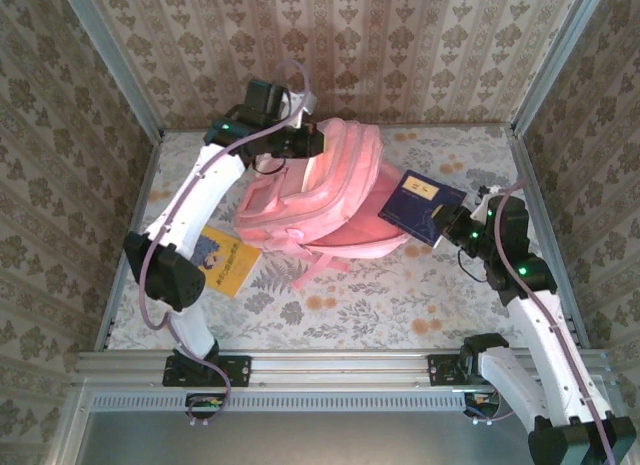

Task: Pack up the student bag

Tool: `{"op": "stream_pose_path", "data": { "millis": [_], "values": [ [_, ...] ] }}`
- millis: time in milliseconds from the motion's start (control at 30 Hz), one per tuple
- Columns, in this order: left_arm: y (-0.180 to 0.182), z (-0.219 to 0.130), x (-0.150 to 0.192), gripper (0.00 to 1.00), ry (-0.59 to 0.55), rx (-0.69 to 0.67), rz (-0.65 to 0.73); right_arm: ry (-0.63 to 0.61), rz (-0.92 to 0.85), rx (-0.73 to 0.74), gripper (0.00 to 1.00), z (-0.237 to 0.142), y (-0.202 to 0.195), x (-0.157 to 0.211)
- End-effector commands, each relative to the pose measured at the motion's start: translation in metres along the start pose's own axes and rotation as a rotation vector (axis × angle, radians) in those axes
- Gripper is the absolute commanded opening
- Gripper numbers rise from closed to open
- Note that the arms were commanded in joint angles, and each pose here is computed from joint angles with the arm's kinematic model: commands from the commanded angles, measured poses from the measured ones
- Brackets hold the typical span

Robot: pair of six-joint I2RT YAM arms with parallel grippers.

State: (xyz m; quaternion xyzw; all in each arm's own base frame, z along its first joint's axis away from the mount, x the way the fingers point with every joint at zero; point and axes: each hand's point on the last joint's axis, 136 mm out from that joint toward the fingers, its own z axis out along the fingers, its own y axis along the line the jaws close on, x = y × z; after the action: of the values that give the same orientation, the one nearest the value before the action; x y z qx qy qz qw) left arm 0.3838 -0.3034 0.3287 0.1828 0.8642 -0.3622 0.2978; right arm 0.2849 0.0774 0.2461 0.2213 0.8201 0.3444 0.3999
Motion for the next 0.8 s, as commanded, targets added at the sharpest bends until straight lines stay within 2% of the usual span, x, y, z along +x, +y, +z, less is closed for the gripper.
{"op": "stream_pose_path", "data": {
  "millis": [0,67,100,367,600,767],
  "values": [
    [-0.045,-0.037,-0.018,0.00,-0.076,0.218,0.082,0.054,-0.017,-0.277,0.03,0.000,0.053,0.001],
    [-0.049,-0.043,-0.018,0.00,-0.087,0.269,0.070,0.093,0.016,-0.290,0.00,0.009,0.056,0.004],
    [-0.039,-0.048,-0.023,0.00,-0.105,0.270,0.051,0.122,0.031,-0.309,0.00,0.014,0.059,0.006],
    [-0.043,-0.054,-0.023,0.00,-0.121,0.353,0.054,0.287,0.100,-0.413,0.00,0.056,0.092,0.026],
    [-0.041,-0.061,-0.022,0.00,-0.134,0.351,0.063,0.364,0.257,-0.296,0.00,0.117,0.090,0.041],
    [-0.036,-0.073,-0.028,0.00,-0.167,0.369,0.042,0.420,0.257,-0.161,0.05,0.171,0.095,0.066]
  ]
}}
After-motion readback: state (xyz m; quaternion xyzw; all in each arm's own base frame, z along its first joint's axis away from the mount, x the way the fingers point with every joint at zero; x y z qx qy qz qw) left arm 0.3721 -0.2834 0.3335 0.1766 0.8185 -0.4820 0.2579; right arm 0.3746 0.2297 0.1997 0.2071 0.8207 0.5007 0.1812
